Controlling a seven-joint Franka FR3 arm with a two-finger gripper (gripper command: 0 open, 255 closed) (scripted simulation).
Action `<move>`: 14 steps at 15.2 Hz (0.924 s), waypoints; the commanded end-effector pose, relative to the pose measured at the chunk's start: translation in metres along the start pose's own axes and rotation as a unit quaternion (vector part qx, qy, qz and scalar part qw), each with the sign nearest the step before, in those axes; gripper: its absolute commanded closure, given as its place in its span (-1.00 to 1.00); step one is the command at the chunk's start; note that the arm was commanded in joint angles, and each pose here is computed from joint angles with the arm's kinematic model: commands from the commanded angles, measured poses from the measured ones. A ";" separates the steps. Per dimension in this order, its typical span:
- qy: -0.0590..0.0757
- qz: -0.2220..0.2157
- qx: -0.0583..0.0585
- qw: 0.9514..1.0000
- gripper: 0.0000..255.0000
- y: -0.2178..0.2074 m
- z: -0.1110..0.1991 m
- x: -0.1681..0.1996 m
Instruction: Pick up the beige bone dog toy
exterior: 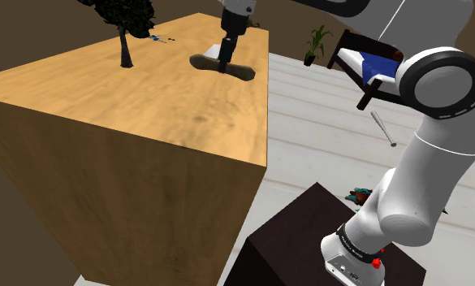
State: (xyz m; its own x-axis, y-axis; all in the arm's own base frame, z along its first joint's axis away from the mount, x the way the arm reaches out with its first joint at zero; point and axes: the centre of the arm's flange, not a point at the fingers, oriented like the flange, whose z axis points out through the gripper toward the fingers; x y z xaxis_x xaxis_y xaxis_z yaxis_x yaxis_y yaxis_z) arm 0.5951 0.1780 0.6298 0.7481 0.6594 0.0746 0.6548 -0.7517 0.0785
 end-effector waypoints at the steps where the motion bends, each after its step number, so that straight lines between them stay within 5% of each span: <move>1: 0.000 0.000 0.000 1.000 -1.00 -0.001 0.003 -0.001; 2: 0.000 0.000 0.000 1.000 1.00 0.000 0.003 -0.001; 14: 0.000 0.000 0.000 1.000 1.00 0.001 -0.012 0.000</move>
State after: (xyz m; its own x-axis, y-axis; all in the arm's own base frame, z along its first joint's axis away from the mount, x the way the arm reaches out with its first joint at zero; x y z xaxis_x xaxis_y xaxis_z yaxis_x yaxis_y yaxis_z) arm 0.5945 0.1772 0.6379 0.7478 0.6596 0.0752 0.6550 -0.7515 0.0786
